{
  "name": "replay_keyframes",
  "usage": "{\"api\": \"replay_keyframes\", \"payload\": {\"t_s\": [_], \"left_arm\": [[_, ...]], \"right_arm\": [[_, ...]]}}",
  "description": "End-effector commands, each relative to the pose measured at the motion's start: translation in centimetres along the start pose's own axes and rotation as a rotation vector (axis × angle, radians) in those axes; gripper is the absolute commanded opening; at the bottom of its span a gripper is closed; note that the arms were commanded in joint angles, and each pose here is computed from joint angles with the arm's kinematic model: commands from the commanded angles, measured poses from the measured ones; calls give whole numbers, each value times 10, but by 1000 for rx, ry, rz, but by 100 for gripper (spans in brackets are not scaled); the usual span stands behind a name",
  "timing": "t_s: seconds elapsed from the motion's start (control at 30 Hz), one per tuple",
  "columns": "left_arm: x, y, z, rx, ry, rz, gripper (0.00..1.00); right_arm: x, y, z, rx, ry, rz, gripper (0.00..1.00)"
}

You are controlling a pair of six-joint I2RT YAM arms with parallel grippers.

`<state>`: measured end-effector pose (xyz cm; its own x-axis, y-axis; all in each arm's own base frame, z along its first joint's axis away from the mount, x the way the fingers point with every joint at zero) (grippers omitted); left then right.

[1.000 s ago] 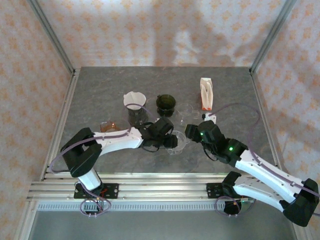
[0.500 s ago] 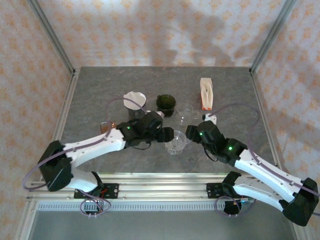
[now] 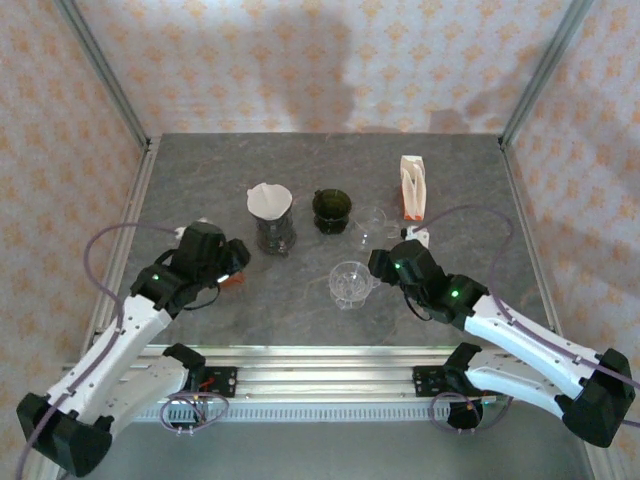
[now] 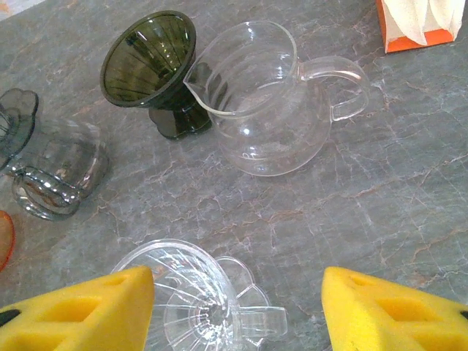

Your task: Place the coffee filter in the dripper

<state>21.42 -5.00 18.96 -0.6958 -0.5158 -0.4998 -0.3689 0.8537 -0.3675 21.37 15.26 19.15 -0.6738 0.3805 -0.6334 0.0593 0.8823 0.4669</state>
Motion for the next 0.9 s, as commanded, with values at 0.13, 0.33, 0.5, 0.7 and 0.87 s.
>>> {"api": "replay_keyframes", "payload": {"t_s": [0.13,0.33,0.5,0.7,0.87], "left_arm": [[13,50,16,-195,62,-124,65],[4,66,32,-233,-5,-205,70],[-4,66,43,-217,-46,-242,67],[-12,68,46,-207,-98,-269,62],[-12,76,53,-273,-65,-258,49]], "right_arm": [[-4,-2,0,0,-33,18,62],[-3,-4,-2,-1,-38,22,63],[-3,-6,-3,1,-37,24,63],[-3,-7,-4,2,-42,28,63],[-2,-7,-4,0,-38,28,63]]}}
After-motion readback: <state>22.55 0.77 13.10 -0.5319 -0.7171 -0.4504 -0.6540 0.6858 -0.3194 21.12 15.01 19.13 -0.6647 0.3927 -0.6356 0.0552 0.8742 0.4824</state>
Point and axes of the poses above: each hand's point on the last joint's axis, 136 mm out from that joint toward the fingers, its own z axis out along the fingers, its own y axis along the line the jaws close on, x = y × z, the point moved 4 cm from there along -z, back along the fingers, and after that the axes turned 7 degrees about z, right-handed, at the moved point
